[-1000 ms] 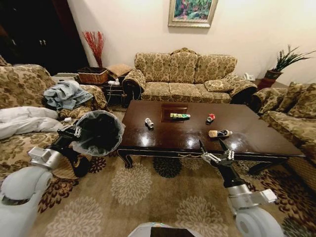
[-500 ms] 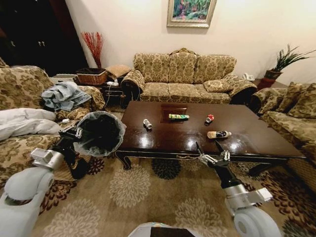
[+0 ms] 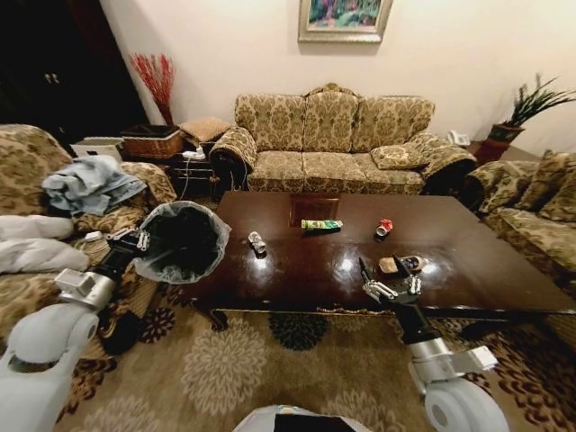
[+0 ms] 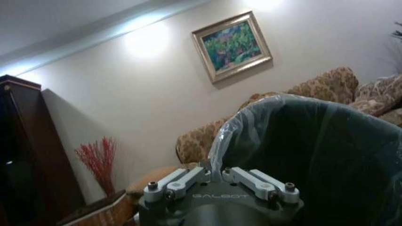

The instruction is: Move to the front of the table and place the trash on the table into the trash bin.

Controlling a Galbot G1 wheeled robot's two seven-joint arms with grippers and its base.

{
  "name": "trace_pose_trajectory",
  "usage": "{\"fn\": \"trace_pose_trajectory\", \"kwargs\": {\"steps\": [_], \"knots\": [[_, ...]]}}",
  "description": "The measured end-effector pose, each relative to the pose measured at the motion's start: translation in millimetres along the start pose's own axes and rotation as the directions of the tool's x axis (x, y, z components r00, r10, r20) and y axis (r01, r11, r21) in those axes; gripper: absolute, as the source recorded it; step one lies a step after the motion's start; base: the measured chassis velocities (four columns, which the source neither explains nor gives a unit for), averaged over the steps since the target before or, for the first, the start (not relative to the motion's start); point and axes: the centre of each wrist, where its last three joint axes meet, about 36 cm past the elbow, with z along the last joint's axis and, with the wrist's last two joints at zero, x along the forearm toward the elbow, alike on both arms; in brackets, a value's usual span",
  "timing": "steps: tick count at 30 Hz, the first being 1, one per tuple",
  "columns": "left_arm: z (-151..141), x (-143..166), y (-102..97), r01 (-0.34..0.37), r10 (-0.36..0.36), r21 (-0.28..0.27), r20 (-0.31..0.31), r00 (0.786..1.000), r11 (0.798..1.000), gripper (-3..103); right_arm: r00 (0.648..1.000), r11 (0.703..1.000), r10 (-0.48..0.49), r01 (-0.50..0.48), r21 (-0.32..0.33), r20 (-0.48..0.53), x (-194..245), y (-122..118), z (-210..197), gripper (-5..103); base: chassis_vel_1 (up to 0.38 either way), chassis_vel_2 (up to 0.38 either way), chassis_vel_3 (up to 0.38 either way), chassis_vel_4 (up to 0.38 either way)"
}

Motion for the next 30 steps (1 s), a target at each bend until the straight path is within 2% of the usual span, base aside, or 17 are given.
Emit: {"fn": "trace_pose_trajectory", "kwargs": {"steps": [12, 17, 24, 30], "knots": [[-1.2, 1.3, -1.7, -0.001, 0.001, 0.002, 0.003, 1.000, 1.000, 3, 1.000, 1.000, -0.004, 0.004, -0.006, -0.010, 0.1, -0.5, 3.0, 100, 0.016, 0.011, -0.009, -0.009], [-0.5, 1.3, -3.3, -0.004, 0.004, 0.005, 0.002, 1.000, 1.000, 3, 1.000, 1.000, -0.005, 0.005, -0.007, -0.011, 1.1, -1.9, 5.0, 100, -0.138, 0.136, 0.142, -0.136], [-1.4, 0.3, -2.8, -0.004, 0.004, 0.004, 0.007, 1.000, 1.000, 3, 0.998, 0.998, -0.059, 0.059, -0.013, 0.000, 2.1, 0.8, 9.7, 100, -0.173, 0.163, 0.167, -0.181], [-9.3, -1.3, 8.6, 0.017, -0.016, -0.019, 0.033, 0.999, 1.000, 3, 0.998, 0.999, -0.054, 0.053, -0.012, -0.020, -2.0, -2.2, 10.5, 100, -0.047, 0.055, 0.042, -0.047]]}}
